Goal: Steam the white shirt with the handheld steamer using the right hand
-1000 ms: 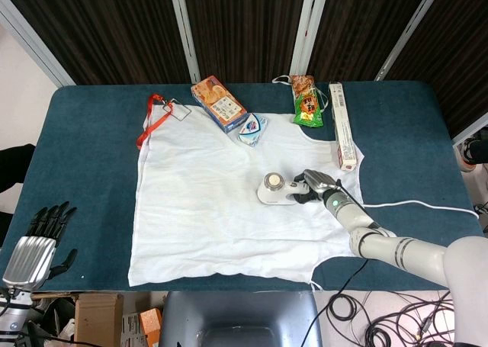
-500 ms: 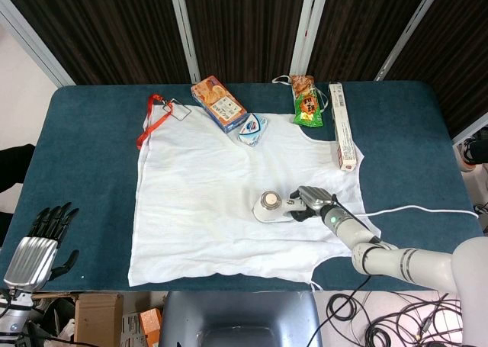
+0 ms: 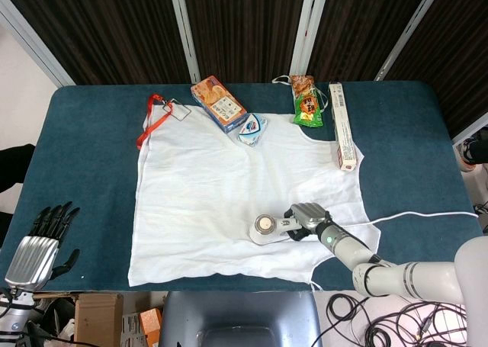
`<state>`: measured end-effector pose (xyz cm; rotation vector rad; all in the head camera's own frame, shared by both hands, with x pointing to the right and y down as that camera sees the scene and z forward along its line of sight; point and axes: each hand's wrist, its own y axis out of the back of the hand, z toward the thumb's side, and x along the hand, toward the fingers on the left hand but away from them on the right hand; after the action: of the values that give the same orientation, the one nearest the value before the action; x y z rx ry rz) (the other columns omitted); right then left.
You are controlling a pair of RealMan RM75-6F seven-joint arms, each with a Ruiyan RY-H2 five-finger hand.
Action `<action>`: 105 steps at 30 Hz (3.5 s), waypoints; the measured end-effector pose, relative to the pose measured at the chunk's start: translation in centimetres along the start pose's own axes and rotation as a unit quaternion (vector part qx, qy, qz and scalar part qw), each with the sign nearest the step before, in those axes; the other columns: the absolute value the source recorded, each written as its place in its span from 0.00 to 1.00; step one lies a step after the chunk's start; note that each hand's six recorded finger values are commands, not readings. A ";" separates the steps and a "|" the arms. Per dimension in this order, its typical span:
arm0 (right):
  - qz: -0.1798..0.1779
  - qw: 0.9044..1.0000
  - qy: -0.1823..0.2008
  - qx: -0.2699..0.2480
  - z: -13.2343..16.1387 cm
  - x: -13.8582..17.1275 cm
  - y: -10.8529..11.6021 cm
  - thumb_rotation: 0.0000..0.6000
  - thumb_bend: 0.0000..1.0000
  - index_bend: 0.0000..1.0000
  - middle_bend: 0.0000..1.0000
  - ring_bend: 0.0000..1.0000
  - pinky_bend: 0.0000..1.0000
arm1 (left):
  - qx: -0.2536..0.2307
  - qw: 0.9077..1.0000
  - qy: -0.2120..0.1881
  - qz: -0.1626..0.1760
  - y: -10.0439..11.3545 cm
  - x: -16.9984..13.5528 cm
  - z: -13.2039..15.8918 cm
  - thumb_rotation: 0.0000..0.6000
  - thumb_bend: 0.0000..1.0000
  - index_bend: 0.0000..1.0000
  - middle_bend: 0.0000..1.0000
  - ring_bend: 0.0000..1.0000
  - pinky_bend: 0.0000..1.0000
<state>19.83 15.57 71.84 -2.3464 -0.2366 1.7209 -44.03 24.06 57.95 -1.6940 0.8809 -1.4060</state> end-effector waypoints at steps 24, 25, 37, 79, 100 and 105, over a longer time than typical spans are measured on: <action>-0.104 0.989 -0.095 -0.055 -7.7 1.6 7.0 1.00 0.77 1.00 1.00 1.00 1.00 | 0.000 1.000 -0.003 -0.003 -0.1 0.0 0.0 1.00 0.37 0.00 0.00 0.01 0.04; -0.107 0.988 -0.096 -0.056 -7.9 1.9 7.2 1.00 0.77 1.00 1.00 1.00 1.00 | 0.000 1.000 -0.003 -0.002 -0.1 0.0 0.1 1.00 0.37 0.00 0.00 0.01 0.04; -0.126 0.977 -0.149 -0.090 -14.9 5.8 7.8 1.00 0.77 1.00 1.00 1.00 1.00 | 0.000 1.000 -0.005 -0.004 -0.2 -0.1 0.2 1.00 0.37 0.00 0.00 0.01 0.04; -0.086 0.971 -0.186 -0.120 -24.3 9.1 5.7 1.00 0.20 0.00 0.00 0.00 0.42 | -0.008 1.000 -0.008 -0.007 -0.3 0.1 0.3 1.00 0.36 0.00 0.00 0.02 0.04; -0.190 0.967 -0.163 -0.037 -22.4 14.7 7.8 1.00 0.20 0.00 0.00 0.00 0.14 | -0.005 1.000 -0.005 -0.001 -0.1 -0.1 0.2 1.00 0.36 0.00 0.00 0.02 0.04; -0.277 0.951 -0.137 0.028 -20.4 17.7 7.1 1.00 0.20 0.00 0.00 0.00 0.04 | -0.004 1.000 -0.003 0.002 0.0 -0.2 0.2 1.00 0.37 0.00 0.00 0.02 0.04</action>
<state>44.61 11.63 59.58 -1.7546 -0.7955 1.7106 -43.86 24.25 57.78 -1.7014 0.8877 -1.3949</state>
